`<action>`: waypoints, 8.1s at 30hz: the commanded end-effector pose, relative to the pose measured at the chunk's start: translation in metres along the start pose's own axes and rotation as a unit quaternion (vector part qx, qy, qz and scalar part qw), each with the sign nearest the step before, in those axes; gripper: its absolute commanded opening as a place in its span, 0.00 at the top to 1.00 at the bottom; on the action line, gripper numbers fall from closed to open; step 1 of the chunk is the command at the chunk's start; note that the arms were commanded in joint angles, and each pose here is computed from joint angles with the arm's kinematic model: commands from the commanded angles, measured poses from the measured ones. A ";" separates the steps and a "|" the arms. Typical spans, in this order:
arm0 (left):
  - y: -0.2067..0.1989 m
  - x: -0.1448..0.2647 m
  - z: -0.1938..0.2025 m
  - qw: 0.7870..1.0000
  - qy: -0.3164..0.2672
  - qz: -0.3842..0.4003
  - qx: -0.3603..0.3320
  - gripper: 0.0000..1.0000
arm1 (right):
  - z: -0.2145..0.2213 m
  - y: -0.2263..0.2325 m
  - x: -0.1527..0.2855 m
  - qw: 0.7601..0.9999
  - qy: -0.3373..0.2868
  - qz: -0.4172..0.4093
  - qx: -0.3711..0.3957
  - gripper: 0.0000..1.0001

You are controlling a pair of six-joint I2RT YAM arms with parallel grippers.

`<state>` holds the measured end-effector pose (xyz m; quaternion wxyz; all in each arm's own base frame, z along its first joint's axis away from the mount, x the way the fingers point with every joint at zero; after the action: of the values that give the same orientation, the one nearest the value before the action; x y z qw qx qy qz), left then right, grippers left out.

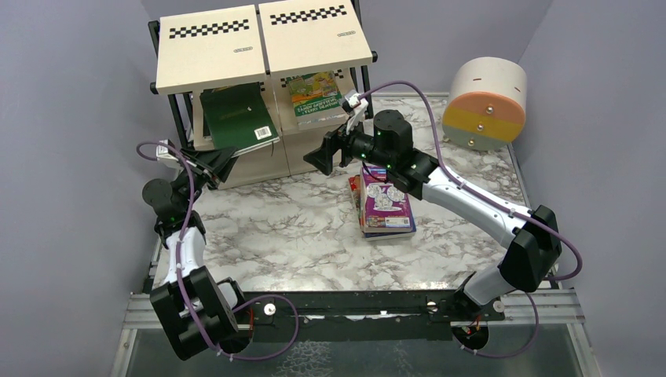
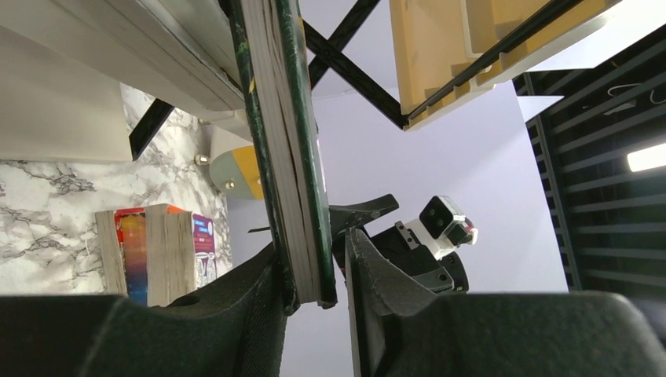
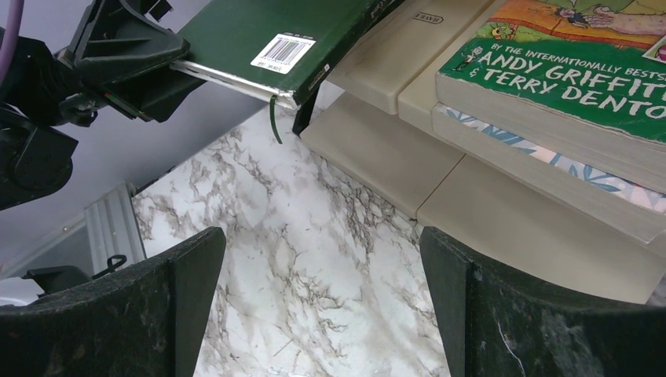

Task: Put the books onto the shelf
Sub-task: Place the book on the shelf.

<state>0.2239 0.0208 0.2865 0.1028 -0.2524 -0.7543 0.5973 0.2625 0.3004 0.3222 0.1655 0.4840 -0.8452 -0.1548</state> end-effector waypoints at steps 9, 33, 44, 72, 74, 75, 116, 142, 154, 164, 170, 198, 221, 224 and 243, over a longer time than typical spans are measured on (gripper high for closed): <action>-0.005 0.004 -0.003 0.999 -0.034 0.020 -0.019 0.95 | -0.010 0.005 0.002 1.000 -0.021 0.002 0.015 0.08; -0.022 -0.009 -0.029 0.995 -0.024 0.058 -0.079 1.00 | -0.008 0.002 -0.001 1.000 -0.021 0.008 0.021 0.08; -0.018 -0.017 -0.044 0.991 -0.004 0.073 -0.110 1.00 | -0.004 -0.003 -0.010 1.000 -0.014 0.013 0.021 0.08; -0.001 -0.022 -0.054 0.994 0.013 0.070 -0.084 0.78 | -0.007 -0.004 -0.020 1.000 -0.011 0.007 0.023 0.08; 0.000 -0.022 -0.055 0.994 0.013 0.069 -0.083 0.76 | -0.008 -0.004 -0.020 1.000 -0.012 0.006 0.023 0.08; 0.000 -0.022 -0.055 0.994 0.013 0.069 -0.081 0.74 | -0.007 -0.004 -0.021 1.000 -0.011 0.007 0.022 0.08; -0.007 0.000 -0.038 0.994 -0.047 0.083 -0.049 0.48 | -0.022 0.029 -0.114 0.998 -0.005 -0.059 -0.019 0.08; -0.004 -0.002 -0.043 0.994 -0.051 0.092 -0.039 0.48 | -0.019 0.026 -0.132 0.998 0.003 -0.066 -0.023 0.08; -0.003 -0.001 -0.047 0.993 -0.058 0.094 -0.037 0.48 | -0.014 0.034 -0.141 0.996 0.011 -0.082 -0.022 0.08; -0.002 0.001 -0.051 0.993 -0.063 0.097 -0.036 0.48 | -0.013 0.039 -0.143 0.996 0.011 -0.090 -0.019 0.08; -0.003 0.002 -0.053 0.992 -0.068 0.100 -0.036 0.48 | -0.013 0.043 -0.144 0.995 0.012 -0.094 -0.017 0.08; 0.000 0.002 -0.063 0.991 -0.078 0.107 -0.036 0.48 | -0.015 0.049 -0.151 0.995 0.010 -0.095 -0.012 0.08; 0.001 -0.001 -0.068 0.990 -0.079 0.107 -0.040 0.48 | -0.018 0.049 -0.152 0.996 0.004 -0.091 -0.011 0.08; 0.000 -0.001 -0.068 0.990 -0.080 0.107 -0.042 0.48 | -0.017 0.049 -0.153 0.996 0.004 -0.091 -0.010 0.08; 0.001 -0.004 -0.072 0.990 -0.081 0.108 -0.046 0.48 | -0.018 0.047 -0.153 0.996 0.000 -0.083 -0.007 0.08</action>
<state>0.2600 0.0782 0.2927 0.0063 -0.2675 -0.7312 0.6275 0.3090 0.4481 0.3345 0.1629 0.5487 -0.8005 -0.1777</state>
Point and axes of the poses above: each gripper's point midway between its finger pads, its own x axis back along the fingers, its own y axis along the line the jaws close on, z = x × y, the point moved 10 cm from there along x, back along the fingers, and after that the axes turned 11 degrees about -x, right-handed, at the moved point
